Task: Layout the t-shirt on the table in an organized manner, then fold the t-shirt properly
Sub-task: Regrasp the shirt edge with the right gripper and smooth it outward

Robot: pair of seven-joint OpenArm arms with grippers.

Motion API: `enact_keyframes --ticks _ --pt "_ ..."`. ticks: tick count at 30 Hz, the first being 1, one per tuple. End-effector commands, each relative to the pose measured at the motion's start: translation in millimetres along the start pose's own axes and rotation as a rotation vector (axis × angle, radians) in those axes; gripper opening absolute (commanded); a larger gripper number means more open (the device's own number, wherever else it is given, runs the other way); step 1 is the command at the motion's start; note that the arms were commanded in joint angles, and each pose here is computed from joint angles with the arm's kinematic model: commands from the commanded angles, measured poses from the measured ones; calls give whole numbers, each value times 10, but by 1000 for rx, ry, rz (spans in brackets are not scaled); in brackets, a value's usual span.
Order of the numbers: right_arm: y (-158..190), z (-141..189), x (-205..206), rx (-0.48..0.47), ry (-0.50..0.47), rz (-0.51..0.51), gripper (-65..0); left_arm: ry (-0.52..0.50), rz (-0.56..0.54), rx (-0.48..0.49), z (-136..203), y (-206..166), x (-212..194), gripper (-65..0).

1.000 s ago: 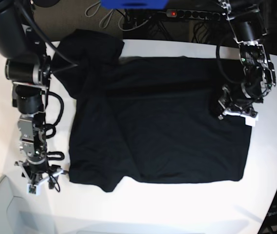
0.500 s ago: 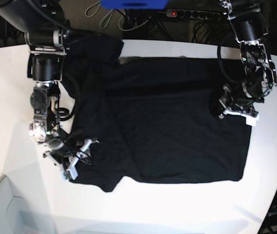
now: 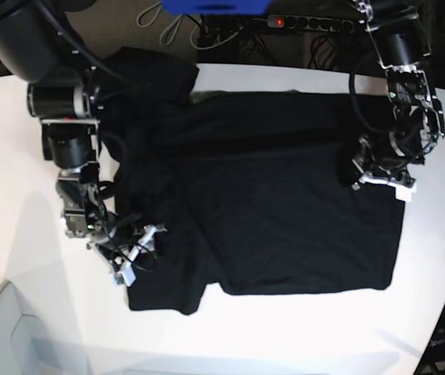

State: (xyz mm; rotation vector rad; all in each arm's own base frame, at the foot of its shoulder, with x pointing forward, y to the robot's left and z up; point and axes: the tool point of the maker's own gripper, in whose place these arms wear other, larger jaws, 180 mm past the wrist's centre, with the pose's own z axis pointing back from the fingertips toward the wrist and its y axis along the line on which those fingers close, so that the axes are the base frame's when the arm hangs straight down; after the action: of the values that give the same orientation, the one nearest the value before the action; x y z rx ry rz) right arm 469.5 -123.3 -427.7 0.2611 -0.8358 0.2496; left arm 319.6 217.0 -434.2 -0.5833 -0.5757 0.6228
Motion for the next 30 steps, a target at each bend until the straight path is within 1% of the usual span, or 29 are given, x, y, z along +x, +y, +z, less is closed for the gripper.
enact_keyframes --ticks 1,2,3,6,8,10,12,13,15,18,20,22,25,28,30 --pt "-129 3 18 -28 28 6 -318 23 -18 62 37 130 -13 -510" --pt "-161 -19 69 -35 4 -10 -318 23 -18 62 37 130 -13 -510" --pt "-234 -30 107 -64 -19 -27 -317 23 -17 61 37 128 -12 -510" --pt "-594 41 226 -200 -97 -52 -317 25 -18 63 41 137 -16 -510" --pt "-774 108 388 -291 -171 -49 -317 18 -25 69 75 165 36 -510" --pt "-958 201 488 -371 -218 -24 -316 16 -29 73 92 181 59 -510" --pt "-1070 282 625 -427 -283 -11 -314 18 -29 73 92 181 57 -510" --pt "-1085 311 694 -435 -319 -3 -314 16 -32 74 101 184 70 -510" --pt "-1088 347 792 -437 -370 9 -314 5 -47 82 149 200 148 -510" --pt "-1081 367 857 -436 -398 15 -314 -30 -83 65 211 85 265 -510" --pt "-1000 373 941 -395 -412 28 -315 -64 -121 46 273 -47 367 -510" --pt "-892 365 862 -348 -385 42 -316 -98 -158 27 340 -181 462 -510" --pt "-656 439 827 -282 -348 92 -318 -137 -201 2 419 -351 564 -510" --pt "-350 645 804 -246 -321 153 -318 -161 -226 -14 467 -456 616 -510" --pt "-83 776 776 -228 -302 170 -319 -169 -227 -15 469 -467 638 -510"
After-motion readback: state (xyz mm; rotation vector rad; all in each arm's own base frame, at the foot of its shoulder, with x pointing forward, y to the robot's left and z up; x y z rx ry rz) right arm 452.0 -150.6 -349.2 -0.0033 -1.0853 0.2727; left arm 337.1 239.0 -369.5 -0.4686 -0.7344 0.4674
